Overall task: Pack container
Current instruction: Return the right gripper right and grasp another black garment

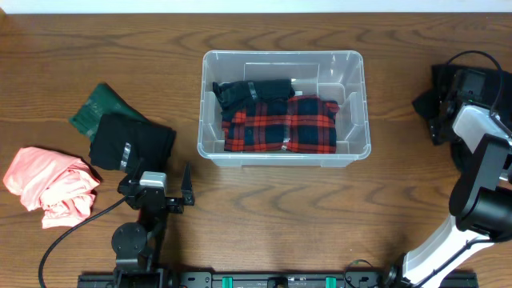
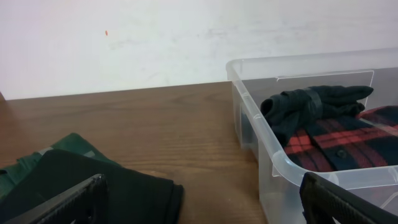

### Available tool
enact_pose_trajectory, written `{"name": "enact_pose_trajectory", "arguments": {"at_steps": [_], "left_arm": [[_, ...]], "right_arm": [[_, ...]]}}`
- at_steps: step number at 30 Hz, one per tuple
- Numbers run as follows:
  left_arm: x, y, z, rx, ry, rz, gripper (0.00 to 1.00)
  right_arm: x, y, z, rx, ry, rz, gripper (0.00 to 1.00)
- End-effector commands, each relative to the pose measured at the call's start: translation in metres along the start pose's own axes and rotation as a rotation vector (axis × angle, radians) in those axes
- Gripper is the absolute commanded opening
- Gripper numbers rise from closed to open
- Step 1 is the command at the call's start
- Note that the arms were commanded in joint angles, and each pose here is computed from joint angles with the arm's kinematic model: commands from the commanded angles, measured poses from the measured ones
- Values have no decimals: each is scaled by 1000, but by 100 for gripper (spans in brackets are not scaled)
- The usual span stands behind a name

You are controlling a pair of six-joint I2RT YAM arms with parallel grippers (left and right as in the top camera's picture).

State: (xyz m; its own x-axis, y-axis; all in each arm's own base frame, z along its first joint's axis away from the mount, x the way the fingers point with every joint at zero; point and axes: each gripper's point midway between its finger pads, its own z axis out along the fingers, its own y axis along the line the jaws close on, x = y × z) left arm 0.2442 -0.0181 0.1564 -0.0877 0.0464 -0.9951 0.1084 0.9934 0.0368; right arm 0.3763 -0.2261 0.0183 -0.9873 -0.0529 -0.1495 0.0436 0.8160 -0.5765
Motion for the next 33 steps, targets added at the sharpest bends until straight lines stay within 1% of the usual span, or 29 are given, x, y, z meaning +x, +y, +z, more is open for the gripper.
{"name": "enact_pose_trajectory", "arguments": {"at_steps": [1,2,4,5,10,13,17,20,22,26,27,28,29,33], "left_arm": [[16,-2,1,11,45,16,98],[16,-2,1,11,45,16,98],[16,-2,1,11,45,16,98],[16,-2,1,11,45,16,98],[16,-2,1,11,45,16,98],[16,-2,1,11,45,16,98],[16,-2,1,11,45,16,98],[16,-2,1,11,45,16,98],[16,-2,1,11,45,16,98],[16,-2,1,11,45,16,98],[16,-2,1,11,45,16,98],[16,-2,1,11,45,16,98],[16,-2,1,11,45,16,98],[16,-2,1,11,45,16,98]], "right_arm": [[35,45,39,-149,97,-48,80],[35,46,42,-147,96,-37,72],[34,46,44,-145,94,-14,62],[34,45,45,-142,93,-2,58],[29,43,46,-131,76,22,47],[29,41,46,-126,77,23,31],[25,36,40,-115,65,73,24],[15,25,27,-99,24,99,21],[6,14,12,-82,-18,116,21],[-17,-15,-33,-42,-136,158,15],[-23,-22,-48,-30,-175,170,11],[-29,-28,-62,-22,-211,178,6],[-34,-33,-77,-12,-247,184,2],[-53,-47,-151,20,-418,172,1]]}}
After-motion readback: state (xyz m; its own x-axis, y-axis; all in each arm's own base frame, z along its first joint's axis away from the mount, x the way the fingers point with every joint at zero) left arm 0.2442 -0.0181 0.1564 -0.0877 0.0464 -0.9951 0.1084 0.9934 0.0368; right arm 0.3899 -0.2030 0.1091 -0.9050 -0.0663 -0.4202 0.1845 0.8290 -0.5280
